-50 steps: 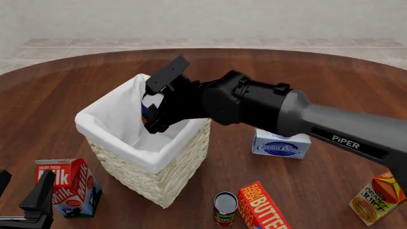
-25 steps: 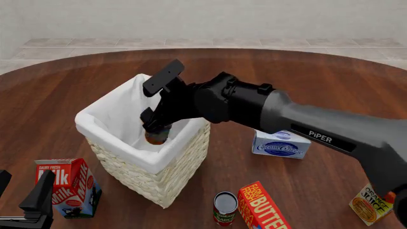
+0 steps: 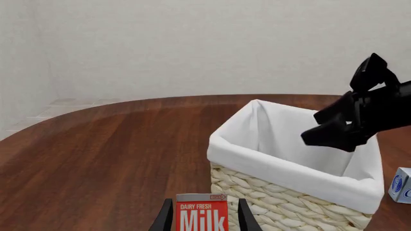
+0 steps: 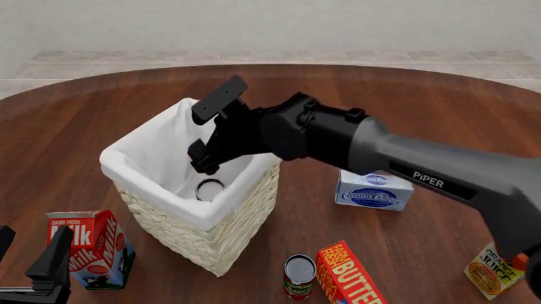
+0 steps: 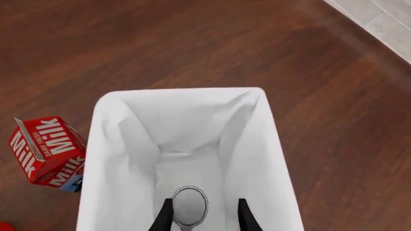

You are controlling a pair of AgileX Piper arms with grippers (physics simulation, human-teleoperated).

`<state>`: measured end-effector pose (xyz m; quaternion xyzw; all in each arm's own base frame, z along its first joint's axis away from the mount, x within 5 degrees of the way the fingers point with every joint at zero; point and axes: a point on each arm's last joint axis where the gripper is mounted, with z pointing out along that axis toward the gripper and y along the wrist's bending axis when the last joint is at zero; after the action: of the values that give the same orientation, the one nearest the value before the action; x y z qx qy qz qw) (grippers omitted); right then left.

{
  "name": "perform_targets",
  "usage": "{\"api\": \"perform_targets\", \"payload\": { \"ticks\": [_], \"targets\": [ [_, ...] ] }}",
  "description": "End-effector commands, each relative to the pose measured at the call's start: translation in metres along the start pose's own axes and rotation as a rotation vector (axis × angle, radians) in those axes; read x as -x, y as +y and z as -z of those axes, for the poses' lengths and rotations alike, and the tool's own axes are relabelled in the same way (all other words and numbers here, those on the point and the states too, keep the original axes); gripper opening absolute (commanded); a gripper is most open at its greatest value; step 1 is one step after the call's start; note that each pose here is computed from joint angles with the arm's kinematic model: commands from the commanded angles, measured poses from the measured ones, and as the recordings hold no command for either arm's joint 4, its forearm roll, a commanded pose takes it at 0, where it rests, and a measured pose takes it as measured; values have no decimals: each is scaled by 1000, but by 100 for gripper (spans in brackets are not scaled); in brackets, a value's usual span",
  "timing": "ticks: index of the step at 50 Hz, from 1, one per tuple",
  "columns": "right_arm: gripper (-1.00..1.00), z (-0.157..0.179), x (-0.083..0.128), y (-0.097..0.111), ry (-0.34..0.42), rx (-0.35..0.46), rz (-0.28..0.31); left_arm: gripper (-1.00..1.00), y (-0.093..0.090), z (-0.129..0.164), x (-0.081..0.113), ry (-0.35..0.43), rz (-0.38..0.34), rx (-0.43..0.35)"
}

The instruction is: Pick up the alphabet soup and the tomato sauce, and put them in the basket.

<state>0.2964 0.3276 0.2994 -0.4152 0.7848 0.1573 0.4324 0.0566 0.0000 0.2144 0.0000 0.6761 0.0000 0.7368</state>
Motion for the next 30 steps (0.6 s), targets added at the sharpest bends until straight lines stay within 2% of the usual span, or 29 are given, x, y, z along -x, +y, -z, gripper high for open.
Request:
{"api": "perform_targets", "payload": {
  "ticks": [1,30],
  "targets": [
    [100,10,7,0,-18,-1,2,100,0,0,0,0,0,0],
    [100,61,17,5,-78,4,14,100,0,0,0,0,0,0]
  ]
}}
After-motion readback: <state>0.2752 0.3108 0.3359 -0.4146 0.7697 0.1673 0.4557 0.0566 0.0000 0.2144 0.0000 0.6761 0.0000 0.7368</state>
